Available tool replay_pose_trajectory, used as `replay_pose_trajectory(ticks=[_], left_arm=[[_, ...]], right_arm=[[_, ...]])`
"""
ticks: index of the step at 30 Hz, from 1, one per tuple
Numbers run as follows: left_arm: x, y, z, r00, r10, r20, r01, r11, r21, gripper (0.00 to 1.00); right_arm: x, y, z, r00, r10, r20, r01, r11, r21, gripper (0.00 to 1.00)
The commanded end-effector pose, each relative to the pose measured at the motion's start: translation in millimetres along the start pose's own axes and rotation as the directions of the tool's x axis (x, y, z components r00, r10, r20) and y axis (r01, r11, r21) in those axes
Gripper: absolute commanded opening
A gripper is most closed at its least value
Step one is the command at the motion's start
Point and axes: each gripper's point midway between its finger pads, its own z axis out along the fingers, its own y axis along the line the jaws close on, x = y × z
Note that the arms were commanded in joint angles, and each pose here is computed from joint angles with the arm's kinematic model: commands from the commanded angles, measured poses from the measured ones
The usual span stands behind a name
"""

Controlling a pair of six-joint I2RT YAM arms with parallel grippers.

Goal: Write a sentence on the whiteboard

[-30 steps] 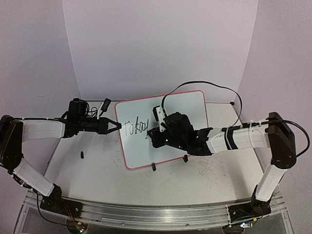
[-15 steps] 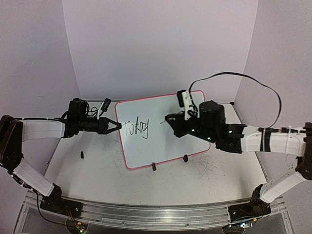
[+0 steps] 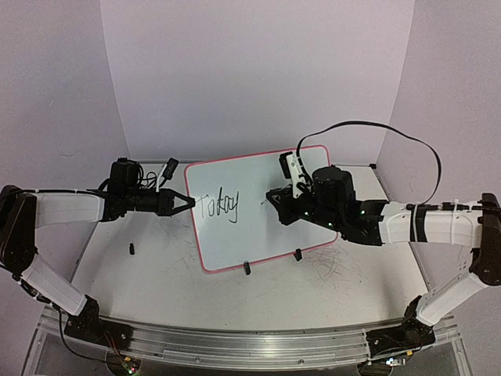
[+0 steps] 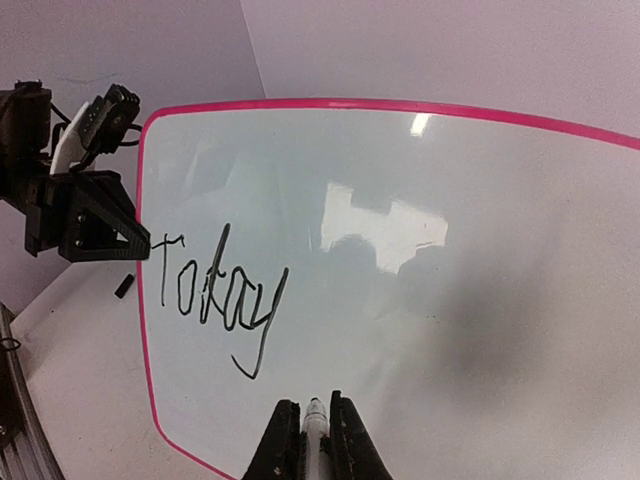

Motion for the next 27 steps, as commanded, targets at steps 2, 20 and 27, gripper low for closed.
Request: replay_pose_trajectory(ticks=[2,20,27], left_arm=[[11,28,1,1.0,0.012,-0.019,-0.015,0.991,-0.133,0.0],[8,33,3,0.999,0.038,-0.017,-0.04,0.985,-0.167,0.0],[10,36,5,0.999,0.035,-0.025,-0.039,0.985,-0.169,0.0]], right_arm=[[-40,6,-6,0.995,-0.053,0.083,0.051,0.998,0.025,0.0],[-51,20,32,0.999,0.021,0.046,-0.022,1.0,0.015,0.0],[-50,7,31,0.997,0.039,0.059,-0.045,0.995,0.09,0.0]])
